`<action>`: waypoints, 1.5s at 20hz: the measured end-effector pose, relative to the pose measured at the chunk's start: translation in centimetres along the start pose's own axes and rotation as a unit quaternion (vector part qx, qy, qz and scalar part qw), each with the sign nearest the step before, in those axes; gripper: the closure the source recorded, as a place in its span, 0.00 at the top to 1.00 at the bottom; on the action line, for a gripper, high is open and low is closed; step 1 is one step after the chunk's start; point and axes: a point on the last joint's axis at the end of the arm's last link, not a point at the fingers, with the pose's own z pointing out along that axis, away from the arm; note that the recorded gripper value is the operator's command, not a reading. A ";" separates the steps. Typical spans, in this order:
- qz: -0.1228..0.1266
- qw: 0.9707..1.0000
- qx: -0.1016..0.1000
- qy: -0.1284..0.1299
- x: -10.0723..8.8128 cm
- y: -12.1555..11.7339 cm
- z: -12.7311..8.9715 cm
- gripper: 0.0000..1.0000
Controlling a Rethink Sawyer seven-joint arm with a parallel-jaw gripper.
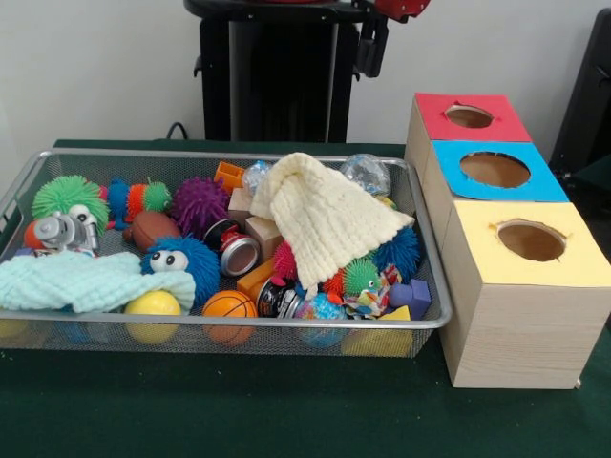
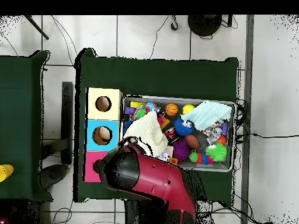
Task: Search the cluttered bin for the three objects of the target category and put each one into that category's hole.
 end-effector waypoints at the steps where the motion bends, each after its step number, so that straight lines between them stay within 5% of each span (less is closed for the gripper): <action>1: 0.000 1.000 0.000 0.000 0.0 0.0 0.0 0.00; 30: 0.007 1.000 -0.021 -0.021 -2.8 1.6 -1.4 0.00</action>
